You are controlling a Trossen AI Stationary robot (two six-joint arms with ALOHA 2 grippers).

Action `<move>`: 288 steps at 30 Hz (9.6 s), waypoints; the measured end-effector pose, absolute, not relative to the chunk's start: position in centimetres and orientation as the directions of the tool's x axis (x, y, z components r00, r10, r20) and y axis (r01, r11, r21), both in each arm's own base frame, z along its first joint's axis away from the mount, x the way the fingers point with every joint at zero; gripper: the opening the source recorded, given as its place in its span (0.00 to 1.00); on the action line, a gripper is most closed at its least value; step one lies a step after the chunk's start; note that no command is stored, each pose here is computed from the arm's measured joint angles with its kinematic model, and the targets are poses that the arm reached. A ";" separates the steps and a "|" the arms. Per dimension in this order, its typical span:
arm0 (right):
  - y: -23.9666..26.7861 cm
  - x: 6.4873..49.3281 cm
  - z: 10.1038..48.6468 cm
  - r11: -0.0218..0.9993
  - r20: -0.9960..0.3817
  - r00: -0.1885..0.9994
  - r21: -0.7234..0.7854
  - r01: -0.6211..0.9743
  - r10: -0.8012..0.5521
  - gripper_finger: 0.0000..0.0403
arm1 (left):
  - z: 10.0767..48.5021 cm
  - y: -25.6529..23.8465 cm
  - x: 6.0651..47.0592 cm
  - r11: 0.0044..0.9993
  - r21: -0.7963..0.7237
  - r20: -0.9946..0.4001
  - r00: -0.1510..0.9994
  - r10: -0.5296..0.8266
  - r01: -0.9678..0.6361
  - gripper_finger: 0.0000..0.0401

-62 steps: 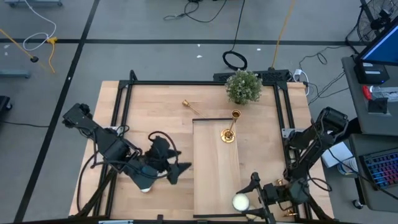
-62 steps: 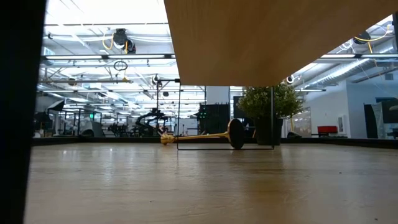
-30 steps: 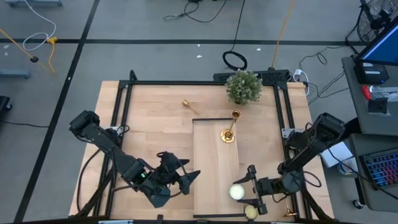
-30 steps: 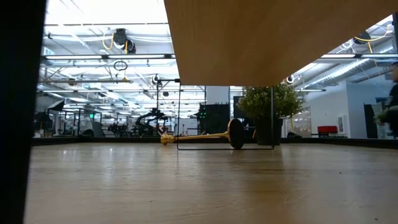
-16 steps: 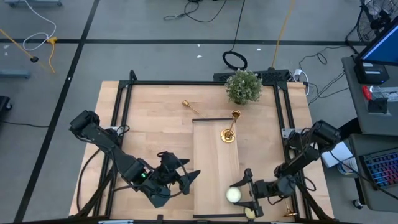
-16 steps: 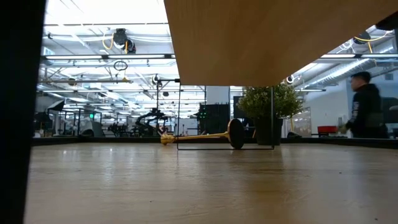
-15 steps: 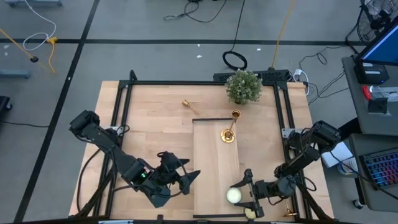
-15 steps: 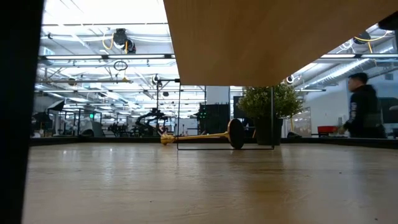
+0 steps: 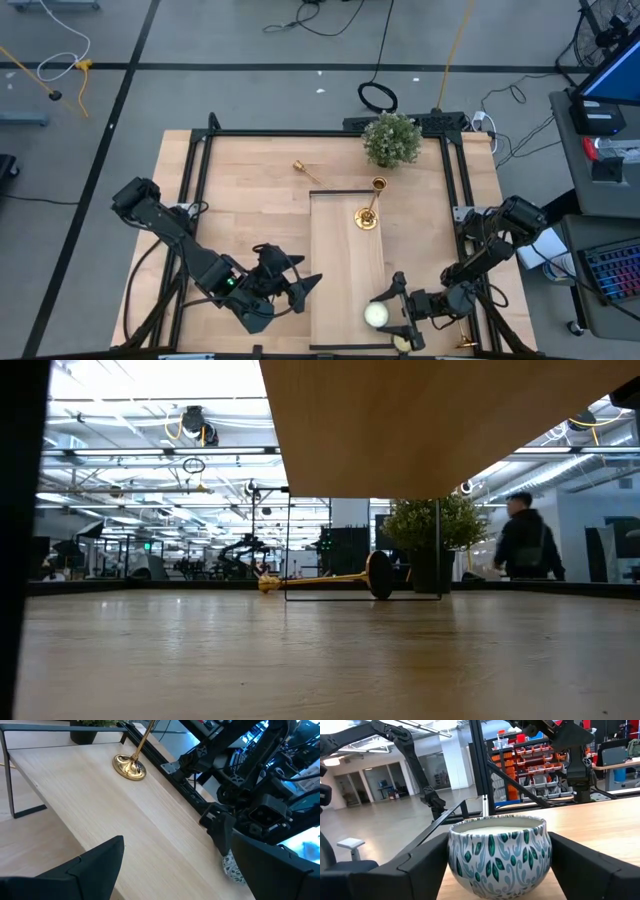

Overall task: Pick & Place candle stick holders
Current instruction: Put the blue patterned scented candle on the shelf

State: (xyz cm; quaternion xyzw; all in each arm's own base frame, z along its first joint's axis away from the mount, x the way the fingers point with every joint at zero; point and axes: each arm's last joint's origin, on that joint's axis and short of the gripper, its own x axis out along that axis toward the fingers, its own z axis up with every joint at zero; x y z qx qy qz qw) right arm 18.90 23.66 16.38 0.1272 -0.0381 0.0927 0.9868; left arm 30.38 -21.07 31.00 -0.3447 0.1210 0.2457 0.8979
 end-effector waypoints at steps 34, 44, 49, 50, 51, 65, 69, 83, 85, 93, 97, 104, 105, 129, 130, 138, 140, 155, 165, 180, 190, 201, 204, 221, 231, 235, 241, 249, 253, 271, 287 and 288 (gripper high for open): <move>21.9 17.1 27.0 0.951 0.277 0.958 0.309 -0.020 -0.069 0.87 | 34.1 -21.3 30.2 0.604 -0.700 -0.276 0.924 0.265 -0.382 0.92; 19.8 14.9 29.6 0.882 0.162 0.979 0.470 0.032 -0.122 0.80 | 38.3 -22.4 30.5 0.550 -0.832 -0.021 0.986 -0.164 0.074 0.92; 20.7 14.0 27.6 0.783 0.033 0.999 0.622 0.008 -0.036 0.63 | 38.8 -23.2 30.0 0.555 -0.816 0.017 0.966 -0.257 0.163 0.92; 21.0 13.8 27.1 0.759 0.013 1.000 0.651 -0.003 -0.007 0.57 | 38.8 -23.3 29.8 0.563 -0.810 0.013 0.964 -0.265 0.166 0.92; 21.4 13.7 26.7 0.737 -0.003 1.000 0.675 -0.014 0.022 0.52 | 38.9 -23.4 29.6 0.566 -0.807 0.014 0.963 -0.271 0.171 0.92; 25.2 14.7 27.3 0.692 -0.191 0.977 0.718 0.075 0.093 0.00 | 38.4 -23.5 29.5 0.577 -0.801 -0.046 0.945 -0.324 0.159 0.92; 25.3 15.7 27.3 0.697 -0.372 0.923 0.687 0.206 0.094 0.00 | 38.4 -23.5 29.4 0.584 -0.797 -0.052 0.944 -0.326 0.157 0.92; 25.6 17.9 28.2 0.699 -0.680 0.733 0.527 0.483 0.007 0.00 | 38.4 -23.6 29.3 0.577 -0.801 -0.045 0.945 -0.325 0.161 0.92; 25.5 17.9 28.2 0.693 -0.692 0.722 0.525 0.494 0.010 0.00 | 38.5 -23.6 29.3 0.576 -0.801 -0.043 0.945 -0.323 0.161 0.92; 25.3 18.2 28.1 0.691 -0.701 0.713 0.519 0.504 0.006 0.00 | 38.5 -23.7 29.3 0.576 -0.802 -0.043 0.945 -0.325 0.162 0.92; 25.2 18.4 28.0 0.687 -0.710 0.704 0.516 0.511 0.010 0.00 | 38.5 -23.7 29.3 0.575 -0.802 -0.042 0.945 -0.324 0.162 0.92; 25.0 18.9 28.1 0.690 -0.703 0.711 0.521 0.503 0.012 0.00 | 38.5 -23.7 29.2 0.577 -0.801 -0.044 0.944 -0.326 0.162 0.92; 25.0 19.0 28.1 0.689 -0.700 0.714 0.524 0.500 0.015 0.00 | 38.4 -23.7 29.2 0.577 -0.800 -0.044 0.944 -0.326 0.162 0.92; 25.6 20.3 27.2 0.707 -0.715 0.698 0.517 0.483 0.045 0.00 | 38.4 -23.7 29.2 0.582 -0.798 -0.050 0.944 -0.326 0.158 0.92; 25.5 20.3 27.2 0.706 -0.714 0.699 0.517 0.484 0.043 0.00 | 38.4 -23.7 29.2 0.581 -0.798 -0.050 0.944 -0.326 0.159 0.92; 25.1 20.3 27.0 0.706 -0.720 0.694 0.490 0.512 -0.004 0.00 | 38.4 -23.7 29.2 0.586 -0.794 -0.051 0.944 -0.326 0.160 0.92; 24.8 20.4 27.0 0.707 -0.725 0.689 0.478 0.522 -0.019 0.00 | 38.4 -23.7 29.2 0.587 -0.793 -0.051 0.944 -0.326 0.160 0.92; 22.7 22.1 26.8 0.701 -0.740 0.664 0.415 0.580 -0.110 0.00 | 38.3 -23.7 29.2 0.599 -0.784 -0.054 0.944 -0.326 0.162 0.92; 21.9 23.7 28.7 0.747 -0.679 0.716 0.391 0.538 -0.160 0.00 | 38.1 -23.7 29.2 0.608 -0.779 -0.077 0.941 -0.330 0.150 0.92; 23.1 22.3 32.1 0.753 -0.661 0.738 0.415 0.510 -0.136 0.00 | 33.8 -22.1 29.2 0.745 -0.649 -0.473 0.849 -0.233 -0.157 0.82; 24.4 20.1 32.0 0.765 -0.680 0.725 0.409 0.498 -0.108 0.00 | 33.4 -22.1 32.5 0.833 -0.546 -0.349 0.878 -0.327 0.093 0.06; 25.5 18.6 32.1 0.748 -0.649 0.754 0.451 0.487 -0.100 0.00 | 29.5 -21.8 35.3 0.904 -0.427 -0.440 0.868 -0.229 0.022 0.01; 25.6 18.1 32.0 0.740 -0.660 0.745 0.452 0.498 -0.098 0.00 | 28.8 -21.6 35.8 0.911 -0.412 -0.456 0.865 -0.209 0.003 0.01; 25.5 17.5 31.8 0.725 -0.675 0.728 0.442 0.528 -0.119 0.00 | 29.6 -21.4 40.5 0.925 -0.378 -0.528 0.816 -0.236 0.023 0.00; 25.4 17.5 31.8 0.725 -0.676 0.726 0.438 0.531 -0.124 0.00 | 29.7 -23.4 41.0 0.958 -0.285 -0.640 0.743 -0.195 0.006 0.00; 25.4 17.5 31.8 0.726 -0.677 0.726 0.437 0.531 -0.124 0.00 | 29.5 -23.1 41.1 0.959 -0.284 -0.650 0.735 -0.194 0.001 0.00; 25.5 17.5 31.8 0.725 -0.678 0.725 0.438 0.532 -0.122 0.00 | 29.2 -22.6 41.4 0.955 -0.298 -0.647 0.735 -0.204 0.002 0.00; 25.5 17.4 31.8 0.725 -0.678 0.725 0.438 0.531 -0.121 0.00 | 29.0 -21.7 42.3 0.940 -0.340 -0.642 0.725 -0.251 0.025 0.00; 25.5 17.4 31.8 0.726 -0.678 0.725 0.438 0.530 -0.120 0.00 | 28.2 -22.0 42.7 0.926 -0.374 -0.647 0.699 -0.305 0.058 0.00; 25.5 17.4 31.7 0.727 -0.679 0.725 0.436 0.530 -0.120 0.00 | 28.1 -21.6 43.3 0.924 -0.380 -0.624 0.724 -0.296 0.050 0.00; 25.5 17.4 31.7 0.730 -0.680 0.723 0.432 0.530 -0.123 0.00 | 28.1 -21.3 43.5 0.923 -0.382 -0.624 0.722 -0.298 0.052 0.00; 25.5 17.4 31.7 0.730 -0.680 0.723 0.432 0.530 -0.123 0.00 | 28.0 -21.3 43.5 0.923 -0.381 -0.626 0.721 -0.298 0.051 0.00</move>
